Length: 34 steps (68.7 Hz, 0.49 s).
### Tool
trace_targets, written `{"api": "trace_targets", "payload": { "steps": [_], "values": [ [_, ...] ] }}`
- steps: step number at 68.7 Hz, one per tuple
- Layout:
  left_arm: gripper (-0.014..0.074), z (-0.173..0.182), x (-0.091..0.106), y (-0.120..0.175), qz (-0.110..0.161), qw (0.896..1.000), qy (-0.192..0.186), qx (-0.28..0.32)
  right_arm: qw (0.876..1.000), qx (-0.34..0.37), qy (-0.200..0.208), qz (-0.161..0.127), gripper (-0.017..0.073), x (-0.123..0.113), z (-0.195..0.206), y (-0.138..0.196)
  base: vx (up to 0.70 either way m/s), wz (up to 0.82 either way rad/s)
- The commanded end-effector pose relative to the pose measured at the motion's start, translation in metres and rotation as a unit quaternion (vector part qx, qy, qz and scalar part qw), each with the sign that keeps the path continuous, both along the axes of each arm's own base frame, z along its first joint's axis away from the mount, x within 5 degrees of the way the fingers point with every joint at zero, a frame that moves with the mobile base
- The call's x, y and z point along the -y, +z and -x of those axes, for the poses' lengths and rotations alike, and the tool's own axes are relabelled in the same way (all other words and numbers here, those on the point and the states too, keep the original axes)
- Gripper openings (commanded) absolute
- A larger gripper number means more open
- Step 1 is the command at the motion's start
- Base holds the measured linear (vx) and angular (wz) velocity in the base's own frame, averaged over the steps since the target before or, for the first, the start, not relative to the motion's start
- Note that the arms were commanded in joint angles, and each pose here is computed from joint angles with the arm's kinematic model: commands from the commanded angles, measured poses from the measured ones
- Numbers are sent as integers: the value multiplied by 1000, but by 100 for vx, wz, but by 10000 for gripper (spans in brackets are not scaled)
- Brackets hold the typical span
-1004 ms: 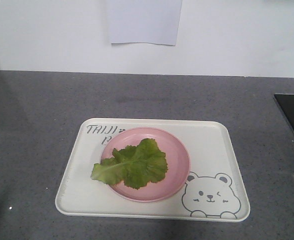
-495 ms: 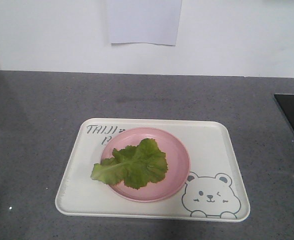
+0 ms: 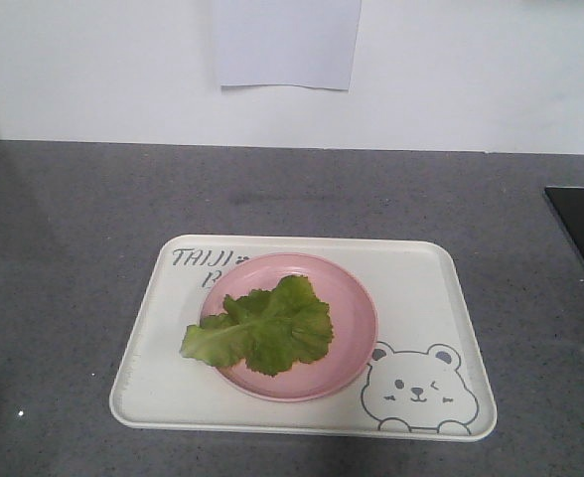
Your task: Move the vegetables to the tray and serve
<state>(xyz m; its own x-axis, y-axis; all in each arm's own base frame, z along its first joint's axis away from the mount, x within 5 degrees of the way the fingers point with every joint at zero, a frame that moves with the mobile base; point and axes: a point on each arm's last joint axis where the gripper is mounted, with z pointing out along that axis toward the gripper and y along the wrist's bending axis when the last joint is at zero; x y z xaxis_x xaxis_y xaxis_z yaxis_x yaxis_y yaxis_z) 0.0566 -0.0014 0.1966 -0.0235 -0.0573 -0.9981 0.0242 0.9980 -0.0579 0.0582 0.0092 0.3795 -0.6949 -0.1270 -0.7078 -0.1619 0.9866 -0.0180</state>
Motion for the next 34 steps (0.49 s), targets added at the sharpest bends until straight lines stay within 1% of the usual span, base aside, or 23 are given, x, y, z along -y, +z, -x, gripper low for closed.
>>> {"api": "trace_targets", "payload": {
  "steps": [1,34],
  "values": [
    [-7,0,0,-2,4,999,0,34,999,32,-1,-1,-10,0,-3,9,0,0],
    [-6,0,0,-1,5,999,0,32,999,32,-1,-1,-10,0,-3,9,0,0]
  ]
}}
